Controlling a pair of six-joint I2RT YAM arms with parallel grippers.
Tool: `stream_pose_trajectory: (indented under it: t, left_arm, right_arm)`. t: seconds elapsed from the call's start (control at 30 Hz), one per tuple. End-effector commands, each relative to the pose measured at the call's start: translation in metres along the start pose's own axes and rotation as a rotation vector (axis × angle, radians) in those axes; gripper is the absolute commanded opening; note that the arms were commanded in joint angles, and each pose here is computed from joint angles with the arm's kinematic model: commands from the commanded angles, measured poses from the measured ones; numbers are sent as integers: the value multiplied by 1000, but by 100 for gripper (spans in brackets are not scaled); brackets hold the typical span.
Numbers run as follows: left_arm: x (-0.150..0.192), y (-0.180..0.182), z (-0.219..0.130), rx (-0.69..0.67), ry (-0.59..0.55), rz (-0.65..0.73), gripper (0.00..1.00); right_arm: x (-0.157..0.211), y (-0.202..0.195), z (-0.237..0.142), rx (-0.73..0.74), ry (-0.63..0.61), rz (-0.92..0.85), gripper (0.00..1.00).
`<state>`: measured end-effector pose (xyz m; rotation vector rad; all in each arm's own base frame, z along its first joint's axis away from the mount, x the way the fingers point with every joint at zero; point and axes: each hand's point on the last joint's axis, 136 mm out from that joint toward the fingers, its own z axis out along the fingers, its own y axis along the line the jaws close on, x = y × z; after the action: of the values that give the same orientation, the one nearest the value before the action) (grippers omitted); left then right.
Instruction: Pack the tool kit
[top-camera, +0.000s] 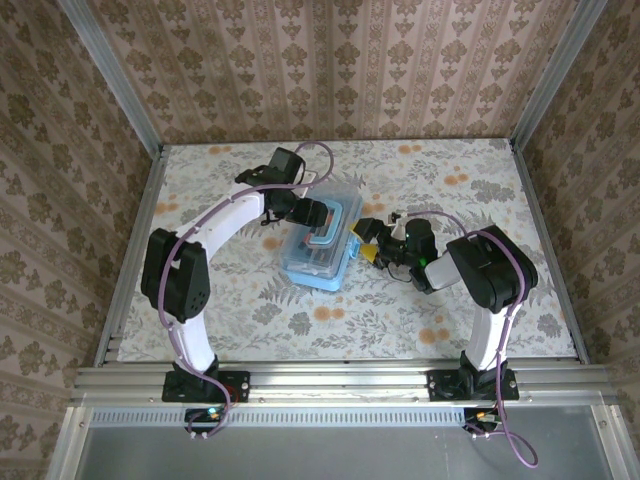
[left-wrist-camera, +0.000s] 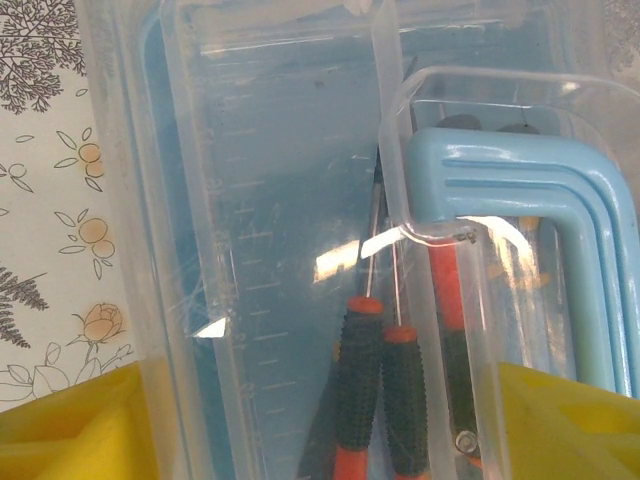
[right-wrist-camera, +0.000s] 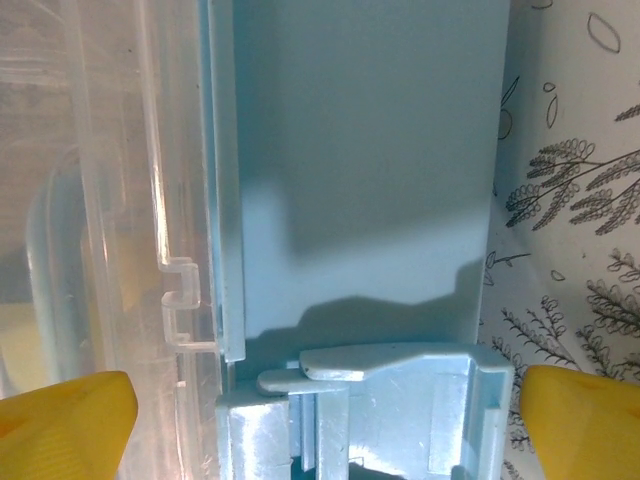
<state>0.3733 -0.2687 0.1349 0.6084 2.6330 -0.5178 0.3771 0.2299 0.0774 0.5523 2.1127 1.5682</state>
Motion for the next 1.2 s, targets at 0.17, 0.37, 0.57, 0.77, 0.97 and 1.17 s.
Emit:
stream_pose_trajectory:
  t: [0.17, 0.37, 0.57, 0.77, 0.97, 1.17]
  left_arm:
    - [45, 18, 31, -22, 166, -45, 54]
    - [45, 18, 31, -25, 167, -46, 54]
    - [45, 18, 31, -28, 166, -47, 53]
    - [45, 19, 31, -35, 166, -46, 53]
    - [46, 20, 32, -48, 172, -40, 53]
    - [46, 20, 32, -49, 174, -38, 53]
  right_arm:
    - [13, 13, 3, -61, 30, 23, 100]
    - [15, 19, -3, -72, 26, 21, 100]
    - [14, 26, -8, -84, 19, 7, 100]
    - [13, 33, -10, -100, 17, 1, 100]
    - [12, 36, -16, -99, 9, -6, 100]
    - [12, 39, -20, -89, 8, -25, 100]
